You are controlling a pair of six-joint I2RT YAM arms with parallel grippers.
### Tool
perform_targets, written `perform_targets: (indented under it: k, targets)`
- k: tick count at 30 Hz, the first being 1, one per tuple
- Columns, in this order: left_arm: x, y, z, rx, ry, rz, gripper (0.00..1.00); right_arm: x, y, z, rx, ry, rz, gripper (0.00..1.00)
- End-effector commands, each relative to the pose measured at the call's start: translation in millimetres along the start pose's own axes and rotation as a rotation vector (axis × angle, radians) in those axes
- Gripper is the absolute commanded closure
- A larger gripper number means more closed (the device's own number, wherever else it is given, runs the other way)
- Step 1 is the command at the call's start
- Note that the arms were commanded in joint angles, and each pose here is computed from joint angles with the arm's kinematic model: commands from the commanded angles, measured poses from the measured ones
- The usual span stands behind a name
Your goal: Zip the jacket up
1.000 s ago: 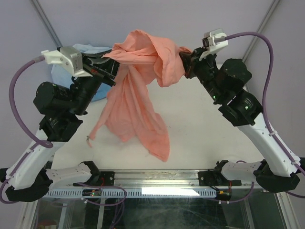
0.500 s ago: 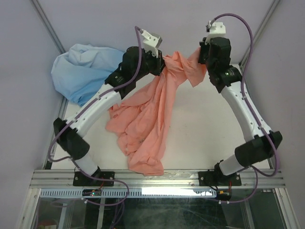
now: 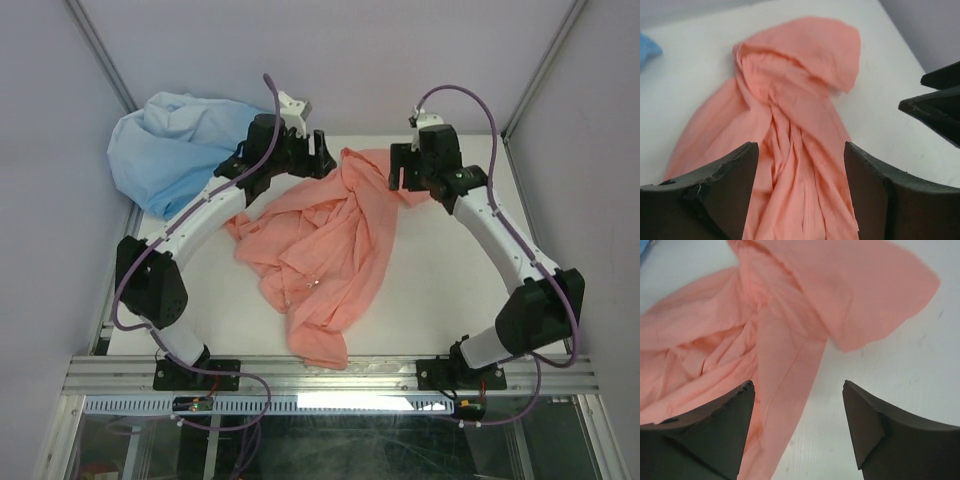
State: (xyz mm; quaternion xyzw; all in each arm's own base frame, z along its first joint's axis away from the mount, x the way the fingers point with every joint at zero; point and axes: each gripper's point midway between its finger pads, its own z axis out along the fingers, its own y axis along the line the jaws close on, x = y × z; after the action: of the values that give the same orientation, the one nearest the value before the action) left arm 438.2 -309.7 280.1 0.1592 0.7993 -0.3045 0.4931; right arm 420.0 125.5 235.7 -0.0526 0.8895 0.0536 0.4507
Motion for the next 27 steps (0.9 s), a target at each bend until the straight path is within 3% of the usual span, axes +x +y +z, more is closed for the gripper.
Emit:
perform_targets:
  k: [1, 7, 12, 19, 27]
  targets:
    - [17, 1, -41, -0.021, -0.030, -0.090, 0.30, 41, 56, -37, -0.203, 0.034, 0.042, 0.26]
    - [106, 9, -47, -0.004, 0.118, -0.198, 0.30, 145, 152, -53, -0.462, 0.234, -0.012, 0.26]
    - [168, 3, -29, 0.025, 0.251, -0.237, 0.32, 210, 190, -57, -0.591, 0.364, 0.031, 0.27]
    - [231, 34, -14, -0.089, 0.340, -0.289, 0.33, 271, 144, -15, -0.404, 0.506, 0.096, 0.26]
    - [268, 55, -55, -0.173, 0.331, -0.362, 0.34, 274, 42, 37, -0.098, 0.529, 0.265, 0.26]
